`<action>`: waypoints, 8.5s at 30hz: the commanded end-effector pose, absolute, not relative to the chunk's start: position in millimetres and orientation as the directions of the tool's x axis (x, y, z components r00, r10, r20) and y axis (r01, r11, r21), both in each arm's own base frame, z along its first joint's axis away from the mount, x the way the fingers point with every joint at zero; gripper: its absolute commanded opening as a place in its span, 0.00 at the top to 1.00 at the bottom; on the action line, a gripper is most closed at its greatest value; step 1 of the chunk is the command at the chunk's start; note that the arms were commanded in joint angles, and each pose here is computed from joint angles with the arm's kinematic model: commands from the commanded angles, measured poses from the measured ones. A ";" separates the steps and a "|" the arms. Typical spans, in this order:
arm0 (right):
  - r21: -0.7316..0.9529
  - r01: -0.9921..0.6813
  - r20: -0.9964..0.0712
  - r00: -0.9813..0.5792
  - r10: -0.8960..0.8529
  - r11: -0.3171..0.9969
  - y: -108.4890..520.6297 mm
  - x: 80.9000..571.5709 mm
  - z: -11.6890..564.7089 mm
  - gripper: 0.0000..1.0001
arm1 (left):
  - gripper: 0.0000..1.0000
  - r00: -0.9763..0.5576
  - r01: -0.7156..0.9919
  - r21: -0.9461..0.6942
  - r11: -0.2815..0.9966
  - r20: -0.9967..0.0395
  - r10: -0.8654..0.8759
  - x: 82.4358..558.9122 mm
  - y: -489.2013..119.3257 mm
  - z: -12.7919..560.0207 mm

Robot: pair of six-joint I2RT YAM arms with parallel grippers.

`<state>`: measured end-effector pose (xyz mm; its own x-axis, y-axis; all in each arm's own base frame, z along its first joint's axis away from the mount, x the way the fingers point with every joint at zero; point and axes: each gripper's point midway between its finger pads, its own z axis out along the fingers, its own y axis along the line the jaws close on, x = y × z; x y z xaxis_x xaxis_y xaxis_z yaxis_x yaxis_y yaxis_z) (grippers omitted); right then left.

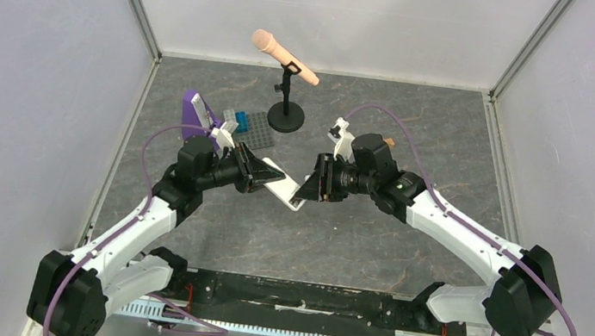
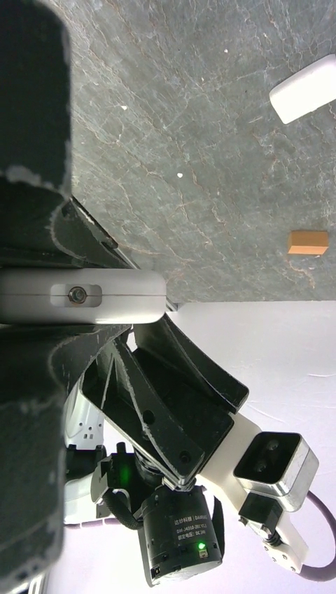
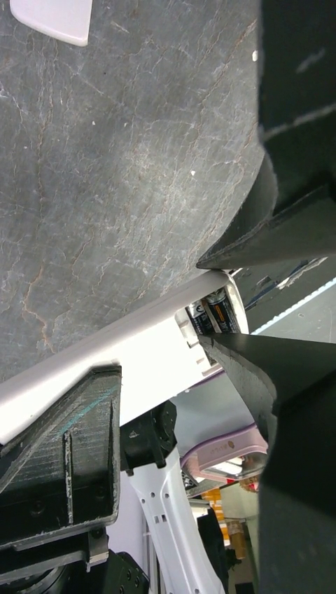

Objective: Load the batteries into the remote control
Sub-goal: Load the battery into the remote control, then pick up the battery cover at the center of the board.

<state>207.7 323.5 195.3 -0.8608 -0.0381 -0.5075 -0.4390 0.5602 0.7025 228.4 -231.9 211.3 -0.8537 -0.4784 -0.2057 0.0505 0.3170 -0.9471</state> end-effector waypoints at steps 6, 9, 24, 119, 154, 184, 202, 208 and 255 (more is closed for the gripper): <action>0.710 -0.439 -0.536 -0.844 0.018 0.550 323.2 215.5 216.4 0.40 | 0.98 -0.855 0.079 -0.962 0.261 -0.200 -0.479 228.8 -235.1 230.5; 0.717 -0.437 -0.543 -0.838 0.043 0.544 321.0 218.1 224.5 0.30 | 0.98 -0.860 0.078 -0.962 0.262 -0.198 -0.471 227.7 -235.9 228.9; 0.607 -0.754 -0.721 -0.655 -0.225 0.251 323.7 177.0 241.6 0.02 | 0.98 -0.922 0.210 -0.953 0.218 -0.268 -0.281 206.9 -248.2 248.3; 0.817 -0.563 -0.539 -0.822 -0.183 0.123 327.4 158.5 220.7 0.26 | 0.98 -0.938 0.274 -0.956 0.109 -0.290 -0.190 190.8 -248.2 259.3; 0.839 -0.531 -0.509 -0.843 -0.171 0.118 328.4 157.6 222.3 0.45 | 0.98 -0.933 0.284 -0.953 0.108 -0.301 -0.195 190.9 -247.7 261.1; 0.359 -0.125 -0.618 -0.775 0.135 0.925 250.5 285.5 117.7 0.17 | 0.98 -0.697 0.281 -0.808 0.519 -0.543 -0.468 213.5 -184.7 207.3; 0.293 0.645 -0.350 -0.614 0.707 0.706 300.0 326.4 100.9 0.09 | 0.98 -0.485 0.122 -0.662 0.740 -0.690 -0.537 238.2 -126.7 212.4; 0.293 0.754 -0.275 -0.522 0.807 0.588 291.2 332.5 89.1 0.09 | 0.98 -0.454 0.106 -0.632 0.768 -0.717 -0.528 247.4 -120.4 216.0; 0.083 0.873 -0.127 -0.470 0.874 0.481 293.1 337.3 10.2 0.27 | 0.98 -0.386 0.110 -0.573 0.812 -0.778 -0.496 258.2 -109.7 219.9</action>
